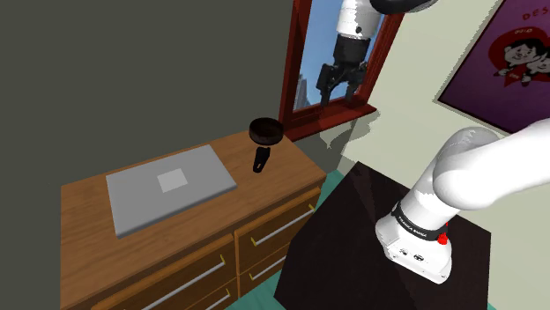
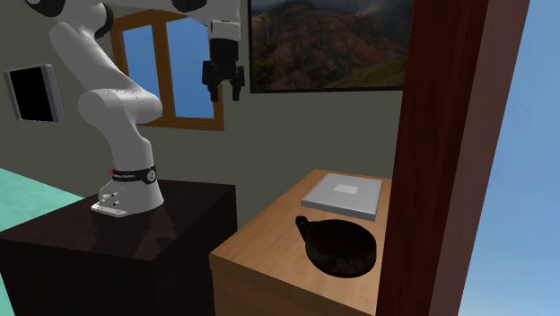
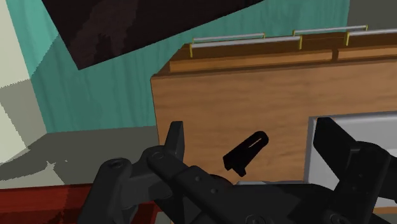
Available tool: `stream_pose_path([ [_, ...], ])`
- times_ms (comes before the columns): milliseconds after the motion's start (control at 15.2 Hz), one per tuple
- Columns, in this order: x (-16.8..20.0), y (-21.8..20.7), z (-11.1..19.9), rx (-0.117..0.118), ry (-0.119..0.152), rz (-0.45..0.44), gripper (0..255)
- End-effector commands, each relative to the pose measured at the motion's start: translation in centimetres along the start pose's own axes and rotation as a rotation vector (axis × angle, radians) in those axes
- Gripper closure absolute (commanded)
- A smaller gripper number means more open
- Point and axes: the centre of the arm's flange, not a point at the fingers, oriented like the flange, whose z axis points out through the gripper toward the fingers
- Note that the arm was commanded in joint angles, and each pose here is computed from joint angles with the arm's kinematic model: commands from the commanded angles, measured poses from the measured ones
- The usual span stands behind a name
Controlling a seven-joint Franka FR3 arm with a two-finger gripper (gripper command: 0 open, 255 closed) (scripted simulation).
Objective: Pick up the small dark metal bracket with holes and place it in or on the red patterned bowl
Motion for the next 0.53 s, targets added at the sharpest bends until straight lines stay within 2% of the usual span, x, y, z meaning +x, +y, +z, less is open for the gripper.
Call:
stream_pose_path([
  [0, 1.2, -0.9, 2.1, 0.000, 0.007, 0.043, 0],
  [462, 5.9, -3.8, 9.3, -0.002, 0.025, 0.186, 0],
])
